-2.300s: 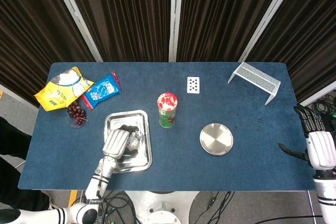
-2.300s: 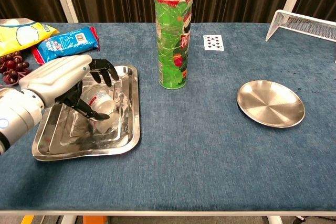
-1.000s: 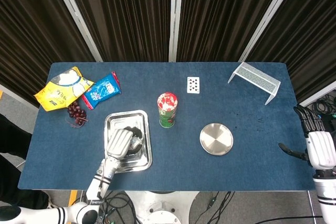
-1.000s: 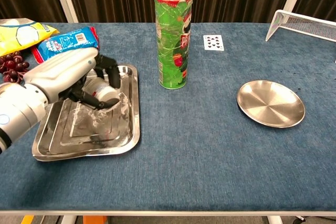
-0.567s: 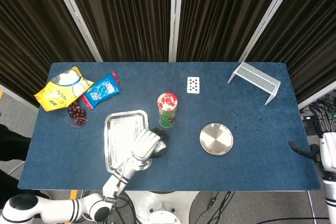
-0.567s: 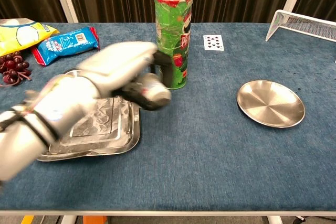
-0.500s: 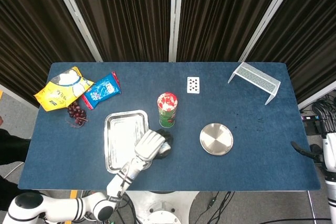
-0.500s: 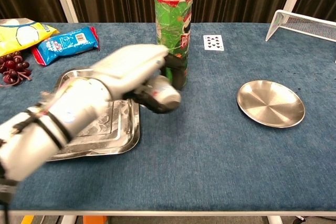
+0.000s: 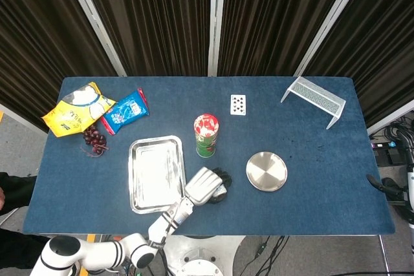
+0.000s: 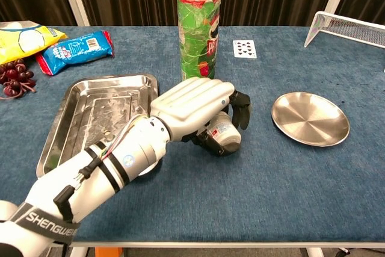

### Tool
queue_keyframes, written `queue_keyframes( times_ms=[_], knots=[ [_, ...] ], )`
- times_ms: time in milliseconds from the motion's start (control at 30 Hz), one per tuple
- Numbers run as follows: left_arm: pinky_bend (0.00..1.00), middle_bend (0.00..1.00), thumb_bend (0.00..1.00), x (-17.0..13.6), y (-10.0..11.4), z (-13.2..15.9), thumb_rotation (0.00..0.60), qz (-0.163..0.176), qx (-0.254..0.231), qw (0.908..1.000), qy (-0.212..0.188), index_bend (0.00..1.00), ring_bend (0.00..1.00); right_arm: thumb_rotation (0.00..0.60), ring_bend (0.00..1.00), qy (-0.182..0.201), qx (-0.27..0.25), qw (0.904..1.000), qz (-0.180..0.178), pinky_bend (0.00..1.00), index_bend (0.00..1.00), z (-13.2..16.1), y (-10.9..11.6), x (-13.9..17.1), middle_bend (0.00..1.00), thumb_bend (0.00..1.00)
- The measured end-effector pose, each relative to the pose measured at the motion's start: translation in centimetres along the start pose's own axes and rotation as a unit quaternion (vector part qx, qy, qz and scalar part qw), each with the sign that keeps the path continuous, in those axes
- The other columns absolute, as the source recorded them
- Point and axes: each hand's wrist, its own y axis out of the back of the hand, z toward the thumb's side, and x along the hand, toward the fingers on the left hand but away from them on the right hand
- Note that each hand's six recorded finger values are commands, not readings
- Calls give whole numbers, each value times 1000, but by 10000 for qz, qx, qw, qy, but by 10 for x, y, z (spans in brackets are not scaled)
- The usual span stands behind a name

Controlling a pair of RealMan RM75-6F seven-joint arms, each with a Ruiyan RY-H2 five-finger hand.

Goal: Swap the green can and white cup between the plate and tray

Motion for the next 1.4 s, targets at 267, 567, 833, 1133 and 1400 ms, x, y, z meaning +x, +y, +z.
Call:
queue_keyframes(
  times_ms=[267, 567, 833, 1133, 1400],
  knots=[
    [543, 289, 65, -5, 5, -3, 600, 112, 129, 9998, -108, 301, 233, 600, 0, 21, -18, 10000, 20, 84, 0, 1, -2, 0, 35, 56],
    [533, 297, 37, -26, 47, -30, 600, 519, 268, 9982, 132, 308, 241, 600, 0, 4, -27, 10000, -13, 84, 0, 0, 1, 0, 35, 56],
    [547, 369, 37, -64, 133, -88, 600, 1173, 940, 9848, 875, 422, 328, 600, 0, 1, -42, 10000, -43, 84, 0, 0, 4, 2, 35, 56],
    [502, 302, 23, -76, 191, -144, 600, 1384, 1107, 9695, 1696, 173, 263, 600, 0, -20, -37, 10000, 2, 84, 0, 0, 1, 2, 35, 56],
    [296, 89, 0, -52, 215, -128, 600, 1366, 545, 9821, 1176, 55, 68, 600, 0, 23, 8, 10000, 67, 84, 0, 5, -3, -3, 35, 56]
  ],
)
